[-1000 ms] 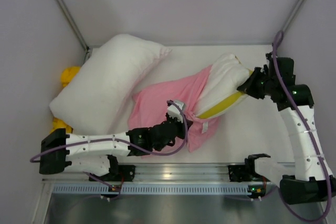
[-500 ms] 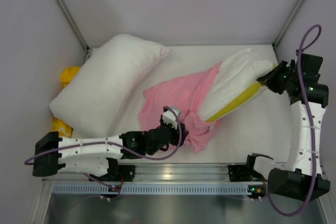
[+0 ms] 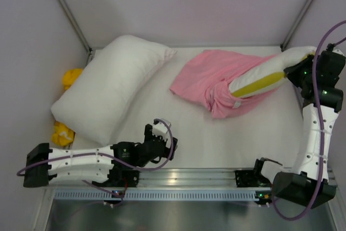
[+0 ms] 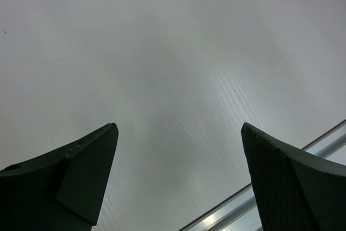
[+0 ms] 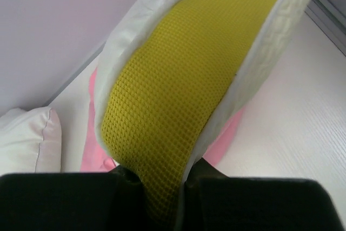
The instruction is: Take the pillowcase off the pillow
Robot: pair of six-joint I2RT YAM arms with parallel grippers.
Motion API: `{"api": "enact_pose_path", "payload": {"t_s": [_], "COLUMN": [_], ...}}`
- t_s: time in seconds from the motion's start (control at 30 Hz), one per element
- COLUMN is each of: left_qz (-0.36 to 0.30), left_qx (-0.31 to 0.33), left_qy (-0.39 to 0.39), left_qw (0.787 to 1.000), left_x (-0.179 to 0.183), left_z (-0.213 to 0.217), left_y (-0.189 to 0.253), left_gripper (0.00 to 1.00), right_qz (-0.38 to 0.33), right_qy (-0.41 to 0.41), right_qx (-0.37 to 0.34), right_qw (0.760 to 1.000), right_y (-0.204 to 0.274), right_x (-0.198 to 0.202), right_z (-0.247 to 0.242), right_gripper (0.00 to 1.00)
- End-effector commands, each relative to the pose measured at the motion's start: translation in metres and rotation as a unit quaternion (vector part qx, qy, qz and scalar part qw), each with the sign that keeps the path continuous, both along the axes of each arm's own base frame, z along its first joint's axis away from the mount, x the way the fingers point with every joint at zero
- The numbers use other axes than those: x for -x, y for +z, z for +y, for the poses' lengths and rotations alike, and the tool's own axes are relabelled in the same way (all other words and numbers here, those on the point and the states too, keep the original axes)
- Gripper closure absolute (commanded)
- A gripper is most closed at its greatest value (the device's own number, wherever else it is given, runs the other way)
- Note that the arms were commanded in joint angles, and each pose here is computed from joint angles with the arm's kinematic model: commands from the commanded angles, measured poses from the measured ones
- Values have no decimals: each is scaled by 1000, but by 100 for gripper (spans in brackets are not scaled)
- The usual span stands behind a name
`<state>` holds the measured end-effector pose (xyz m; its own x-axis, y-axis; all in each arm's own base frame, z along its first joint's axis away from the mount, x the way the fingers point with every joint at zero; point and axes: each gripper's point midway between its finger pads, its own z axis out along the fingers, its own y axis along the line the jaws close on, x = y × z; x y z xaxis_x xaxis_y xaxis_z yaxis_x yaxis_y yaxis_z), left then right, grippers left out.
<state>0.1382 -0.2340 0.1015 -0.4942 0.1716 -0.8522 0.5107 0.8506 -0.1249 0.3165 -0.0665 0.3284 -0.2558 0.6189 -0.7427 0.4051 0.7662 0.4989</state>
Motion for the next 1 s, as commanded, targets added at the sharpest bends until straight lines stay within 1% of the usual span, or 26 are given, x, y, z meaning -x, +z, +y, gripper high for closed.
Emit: {"api": "enact_pose_path", "payload": {"t_s": [0.0,0.07,0.1,0.13,0.17,0.2,0.23,0.27,0.3,0.33,0.4,0.43,0.47,0.5,0.53,0.6,0.67,0.73,0.77,0.8,0.87,0.93,0.97], "left_qz": [-8,-28,-44,-50,-51,-31,-15,14,40,79,93,84,84,95,126,157,190,196,201,198,209,216,224], "left_qx": [-16,-17,-19,1,6,0,27,25,44,90,112,110,112,118,144,160,196,223,220,227,231,241,238], "left_qy": [23,41,69,87,101,97,125,125,117,94,89,103,113,121,134,159,135,141,154,162,178,185,192], "left_qw": [1000,999,996,995,994,995,992,992,991,988,985,985,984,981,972,962,953,944,942,940,934,928,925], "left_x": [-5,-14,-24,-32,-39,-43,-66,-77,-87,-105,-131,-149,-166,-177,-191,-219,-225,-237,-244,-252,-261,-269,-272], "left_z": [8,6,6,-1,-5,-13,-17,-21,-27,-34,-42,-34,-37,-37,-32,-30,-50,-59,-60,-61,-63,-67,-69], "left_y": [-13,-4,0,17,23,19,38,30,31,35,45,51,56,56,57,54,52,58,48,52,40,39,28], "left_gripper": [1,1,1,1,1,1,1,1,1,1,1,1,1,1,1,1,1,1,1,1,1,1,1], "right_qz": [-102,-104,-102,-102,-101,-101,-103,-103,-102,-107,-112,-113,-113,-115,-117,-122,-127,-129,-129,-130,-130,-132,-133], "right_qy": [16,22,24,24,25,28,28,32,34,36,43,46,49,49,50,52,50,50,50,52,51,51,54], "right_qx": [17,13,12,16,17,21,22,21,21,22,19,18,18,20,22,28,33,35,35,35,36,37,35], "right_qw": [994,994,994,994,994,994,994,994,994,993,993,992,992,992,992,991,990,990,990,989,990,989,989], "right_y": [56,55,53,53,52,52,53,52,51,53,54,54,54,55,57,61,65,67,67,67,67,67,68], "right_x": [-15,-14,-13,-12,-11,-10,-9,-8,-7,-3,0,2,3,4,5,5,7,8,9,9,10,10,11], "right_z": [-1,2,3,3,3,4,4,6,7,9,13,15,16,17,17,17,17,17,17,18,18,18,19], "right_gripper": [100,100,100,100,100,100,100,100,100,100,100,100,100,100,100,100,100,100,100,100,100,100,100]}}
